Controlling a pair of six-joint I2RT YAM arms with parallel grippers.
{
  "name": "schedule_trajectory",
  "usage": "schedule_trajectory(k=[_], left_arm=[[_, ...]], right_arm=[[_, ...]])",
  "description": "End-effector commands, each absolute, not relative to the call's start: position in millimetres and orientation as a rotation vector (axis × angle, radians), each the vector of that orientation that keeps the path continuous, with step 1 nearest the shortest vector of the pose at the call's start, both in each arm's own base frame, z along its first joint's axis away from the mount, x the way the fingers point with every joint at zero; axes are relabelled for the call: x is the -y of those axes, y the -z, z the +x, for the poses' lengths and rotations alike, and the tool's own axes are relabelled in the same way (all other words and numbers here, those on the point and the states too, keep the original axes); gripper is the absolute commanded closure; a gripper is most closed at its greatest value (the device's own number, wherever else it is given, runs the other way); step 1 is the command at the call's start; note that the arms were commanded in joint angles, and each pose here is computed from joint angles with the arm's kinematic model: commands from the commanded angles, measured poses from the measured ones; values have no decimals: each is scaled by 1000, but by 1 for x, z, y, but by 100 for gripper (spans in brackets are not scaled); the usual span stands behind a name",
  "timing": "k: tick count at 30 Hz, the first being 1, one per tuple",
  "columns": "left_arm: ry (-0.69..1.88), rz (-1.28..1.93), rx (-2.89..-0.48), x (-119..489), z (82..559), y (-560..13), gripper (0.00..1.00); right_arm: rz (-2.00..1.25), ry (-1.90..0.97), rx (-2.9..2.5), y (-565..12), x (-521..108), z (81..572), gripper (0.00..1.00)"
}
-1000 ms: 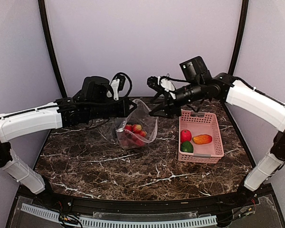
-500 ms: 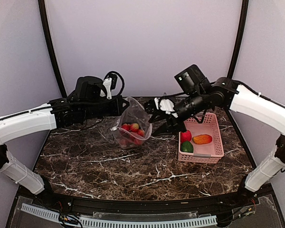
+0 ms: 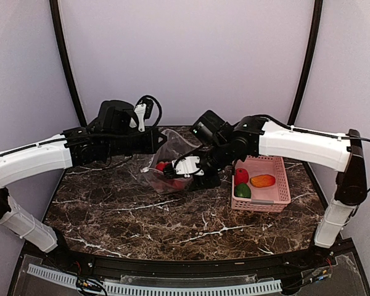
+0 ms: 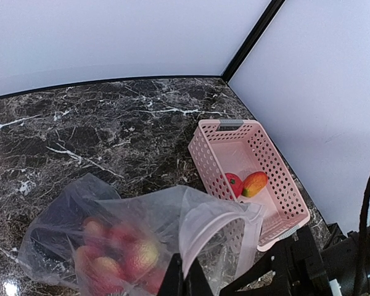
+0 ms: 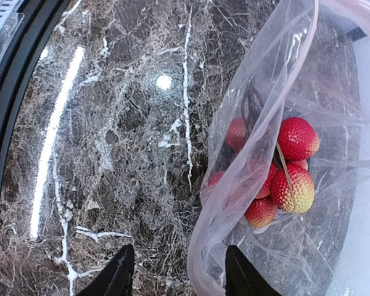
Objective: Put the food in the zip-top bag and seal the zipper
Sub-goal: Adjust the zipper food storage bag at the center of the board.
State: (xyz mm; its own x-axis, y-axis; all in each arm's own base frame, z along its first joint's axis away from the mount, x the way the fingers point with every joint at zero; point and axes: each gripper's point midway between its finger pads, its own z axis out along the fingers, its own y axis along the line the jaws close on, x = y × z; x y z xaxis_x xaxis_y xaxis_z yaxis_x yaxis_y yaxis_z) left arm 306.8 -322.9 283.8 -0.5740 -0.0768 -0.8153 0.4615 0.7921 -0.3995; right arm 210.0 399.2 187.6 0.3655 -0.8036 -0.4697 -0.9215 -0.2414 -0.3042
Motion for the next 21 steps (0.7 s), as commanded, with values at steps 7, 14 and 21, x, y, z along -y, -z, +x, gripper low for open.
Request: schedule_trajectory(k=[7,14,21], left_arm=[[734,319,-2057,311,297,-293,99],[550,419,-2106,297,302,-287,99],[469,419,-2040,285,307,-324,99]], right_arm=[[-2011,-143,-1463,-208,-420,228,100],[-1879,-246,-1281,-306,-426,213,100],[-1917,-218,-1279,-296,-422,212,100]])
